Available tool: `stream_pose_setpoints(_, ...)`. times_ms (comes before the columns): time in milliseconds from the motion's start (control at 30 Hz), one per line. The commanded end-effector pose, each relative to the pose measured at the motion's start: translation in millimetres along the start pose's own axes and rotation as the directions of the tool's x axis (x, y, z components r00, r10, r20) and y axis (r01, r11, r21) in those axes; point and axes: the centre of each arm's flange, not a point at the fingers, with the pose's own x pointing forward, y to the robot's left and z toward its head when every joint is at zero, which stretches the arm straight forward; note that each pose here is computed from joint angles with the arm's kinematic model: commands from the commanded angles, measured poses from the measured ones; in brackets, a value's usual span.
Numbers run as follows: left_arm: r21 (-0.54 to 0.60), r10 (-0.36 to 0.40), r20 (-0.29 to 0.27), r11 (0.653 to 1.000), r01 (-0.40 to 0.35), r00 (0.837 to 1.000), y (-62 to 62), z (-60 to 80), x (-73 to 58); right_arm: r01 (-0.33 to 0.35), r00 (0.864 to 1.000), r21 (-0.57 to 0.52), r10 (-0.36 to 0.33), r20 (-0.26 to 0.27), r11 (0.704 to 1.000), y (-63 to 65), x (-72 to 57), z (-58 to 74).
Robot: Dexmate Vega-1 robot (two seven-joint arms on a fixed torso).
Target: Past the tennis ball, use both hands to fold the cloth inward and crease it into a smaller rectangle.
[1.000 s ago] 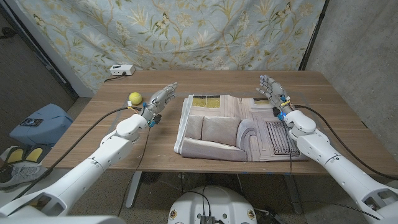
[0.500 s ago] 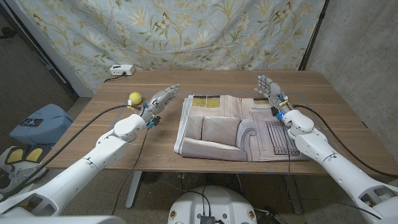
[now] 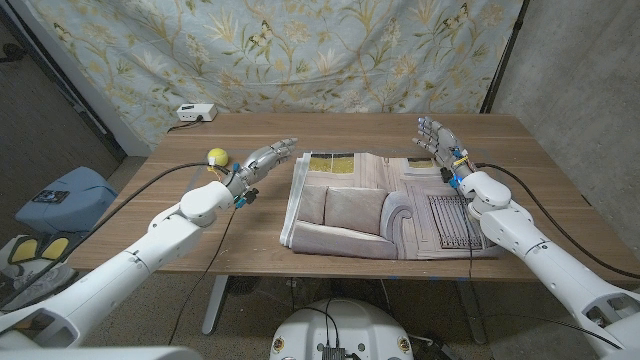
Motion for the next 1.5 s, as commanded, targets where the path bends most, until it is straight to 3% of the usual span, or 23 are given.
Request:
stream_pose_setpoints(33,0.085,-0.107,-0.022,0.99,0.109,0.994,-8.0,11.1,2.5,-0.014,1.0,-0.028,0.014,-0.006,1.0,-10.0,6.4,10.5)
stream_pose_setpoints(567,0.169,-0.204,-0.042,0.963,0.208,0.978,-16.4,26.3,-4.3,-0.01,1.0,-0.026,0.01,0.0,1.0,-19.2,10.2,4.7)
stream_pose_setpoints(933,0.225,-0.206,-0.067,0.95,0.216,0.976,-29.0,30.9,-15.1,-0.006,1.0,-0.035,0.006,0.0,0.999,-27.5,9.0,4.9)
stream_pose_setpoints(1500,0.313,-0.19,-0.099,0.926,0.212,0.977,-37.0,34.9,-37.7,-0.003,1.0,-0.058,0.003,0.003,0.998,-37.1,4.8,9.5)
